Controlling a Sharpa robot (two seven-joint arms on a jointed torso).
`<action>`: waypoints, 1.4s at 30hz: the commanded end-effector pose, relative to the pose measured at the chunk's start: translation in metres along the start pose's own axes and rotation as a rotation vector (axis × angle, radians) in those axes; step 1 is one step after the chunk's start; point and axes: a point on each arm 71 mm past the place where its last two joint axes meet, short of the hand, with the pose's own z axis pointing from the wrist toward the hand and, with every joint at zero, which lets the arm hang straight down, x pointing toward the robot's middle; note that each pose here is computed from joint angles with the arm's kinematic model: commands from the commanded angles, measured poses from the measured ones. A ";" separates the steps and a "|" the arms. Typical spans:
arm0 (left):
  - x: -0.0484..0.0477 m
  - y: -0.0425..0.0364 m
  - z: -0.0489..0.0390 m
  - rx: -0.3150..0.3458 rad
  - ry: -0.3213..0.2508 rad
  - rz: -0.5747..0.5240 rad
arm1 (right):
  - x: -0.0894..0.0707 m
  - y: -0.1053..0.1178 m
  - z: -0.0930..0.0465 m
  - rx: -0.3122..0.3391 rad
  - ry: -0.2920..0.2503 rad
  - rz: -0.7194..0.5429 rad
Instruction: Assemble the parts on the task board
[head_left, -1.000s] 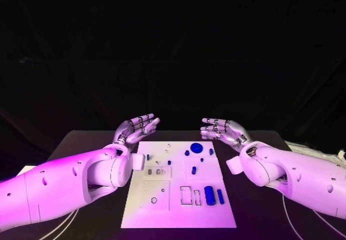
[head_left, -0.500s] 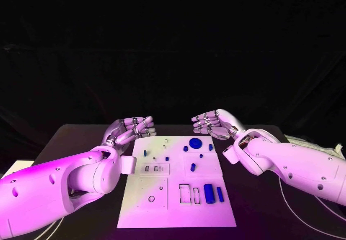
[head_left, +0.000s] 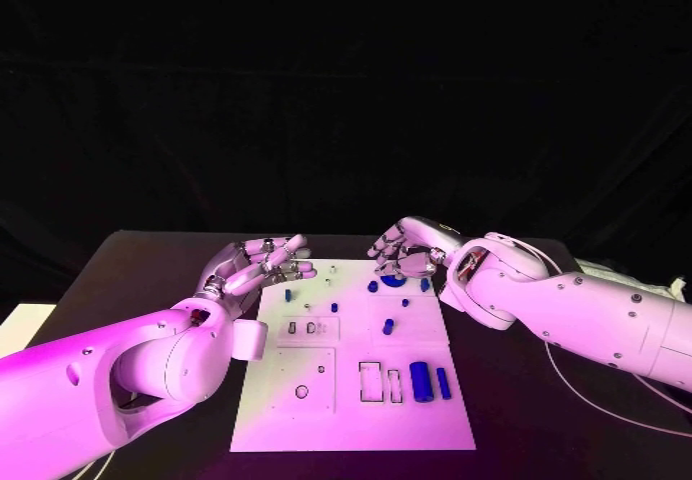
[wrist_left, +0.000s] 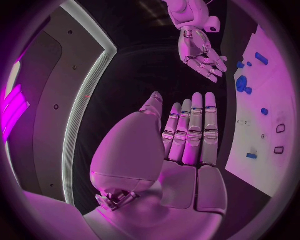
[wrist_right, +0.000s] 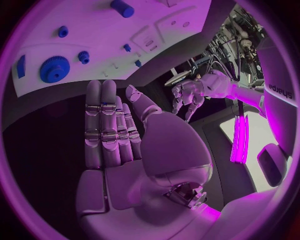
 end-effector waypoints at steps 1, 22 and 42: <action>0.0059 -0.0010 -0.0004 -0.016 0.044 -0.060 | 0.004 -0.005 0.003 0.060 0.099 -0.226; 0.0098 -0.0076 -0.0036 -0.016 0.058 -0.066 | 0.004 -0.010 0.014 0.106 0.172 -0.358; 0.0101 -0.0080 -0.0040 -0.023 0.065 -0.068 | 0.008 -0.016 0.017 0.132 0.201 -0.393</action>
